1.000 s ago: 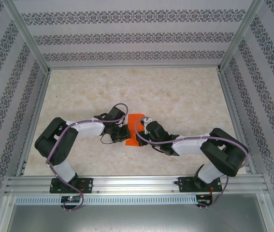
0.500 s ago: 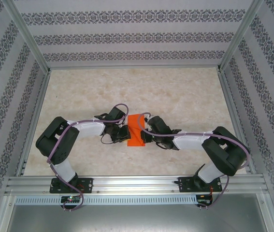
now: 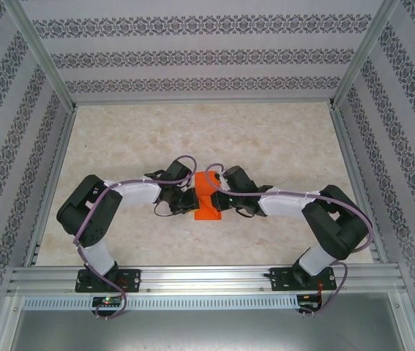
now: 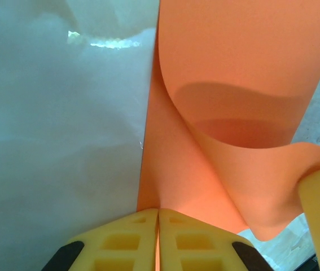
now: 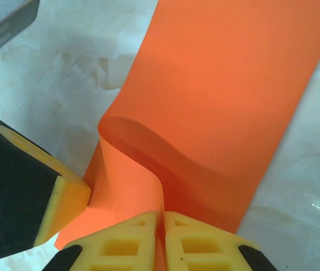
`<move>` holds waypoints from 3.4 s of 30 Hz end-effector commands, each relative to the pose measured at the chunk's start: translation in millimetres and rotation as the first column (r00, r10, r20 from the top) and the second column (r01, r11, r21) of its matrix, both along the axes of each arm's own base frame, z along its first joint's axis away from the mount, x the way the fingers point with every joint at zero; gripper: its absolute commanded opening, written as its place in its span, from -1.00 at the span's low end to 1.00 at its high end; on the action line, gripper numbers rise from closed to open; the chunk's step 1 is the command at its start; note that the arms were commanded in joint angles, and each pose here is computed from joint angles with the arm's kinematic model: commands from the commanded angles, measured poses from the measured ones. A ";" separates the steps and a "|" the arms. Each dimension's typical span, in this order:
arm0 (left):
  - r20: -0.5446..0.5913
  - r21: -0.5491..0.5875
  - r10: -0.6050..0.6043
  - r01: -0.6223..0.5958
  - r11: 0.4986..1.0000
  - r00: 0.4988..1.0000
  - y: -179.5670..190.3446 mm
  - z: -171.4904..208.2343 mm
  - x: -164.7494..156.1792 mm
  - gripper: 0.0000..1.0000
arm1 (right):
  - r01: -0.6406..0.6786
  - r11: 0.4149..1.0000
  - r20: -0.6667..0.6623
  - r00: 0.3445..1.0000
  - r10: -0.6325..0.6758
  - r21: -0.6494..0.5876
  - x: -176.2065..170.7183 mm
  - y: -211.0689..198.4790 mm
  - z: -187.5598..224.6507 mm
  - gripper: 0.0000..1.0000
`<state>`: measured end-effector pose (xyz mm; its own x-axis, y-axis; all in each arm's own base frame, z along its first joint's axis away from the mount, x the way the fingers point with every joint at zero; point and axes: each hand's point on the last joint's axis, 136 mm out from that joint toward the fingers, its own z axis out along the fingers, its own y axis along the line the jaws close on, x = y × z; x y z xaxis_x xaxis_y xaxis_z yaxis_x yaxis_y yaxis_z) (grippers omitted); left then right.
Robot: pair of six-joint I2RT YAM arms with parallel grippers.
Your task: Fold a paper plane with a square sheet of paper (pick it up from the middle)
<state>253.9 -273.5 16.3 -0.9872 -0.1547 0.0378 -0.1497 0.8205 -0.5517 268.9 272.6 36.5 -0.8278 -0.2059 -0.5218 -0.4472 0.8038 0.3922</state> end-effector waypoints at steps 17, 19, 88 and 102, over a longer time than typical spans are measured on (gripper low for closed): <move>-0.014 0.085 -0.036 0.037 0.996 0.999 8.3 -15.5 -7.1 -0.79 | -0.079 0.996 -0.009 0.997 0.079 -0.032 14.3 -1.4 -5.5 -0.76; -0.016 0.088 -0.036 0.037 0.995 0.999 9.0 -16.4 -7.6 -0.80 | -0.083 0.996 -0.009 0.996 0.083 -0.039 15.2 -2.4 -6.7 -0.76; 0.134 0.039 -0.007 0.002 0.999 0.991 -0.9 43.4 21.2 -0.55 | -0.063 0.993 -0.054 0.997 0.058 -0.104 17.4 -16.4 -31.5 -0.73; 0.148 -0.192 0.127 -0.097 0.977 0.981 -38.9 61.4 57.6 -0.56 | -0.064 0.993 -0.061 0.996 0.058 -0.102 16.4 -15.8 -34.7 -0.73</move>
<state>295.9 -297.3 68.1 -0.9683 -0.2337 -0.0877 -0.1215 0.7482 -0.6522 281.4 265.3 14.0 -0.8220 -0.3173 -0.4729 -0.5079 0.7840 0.3568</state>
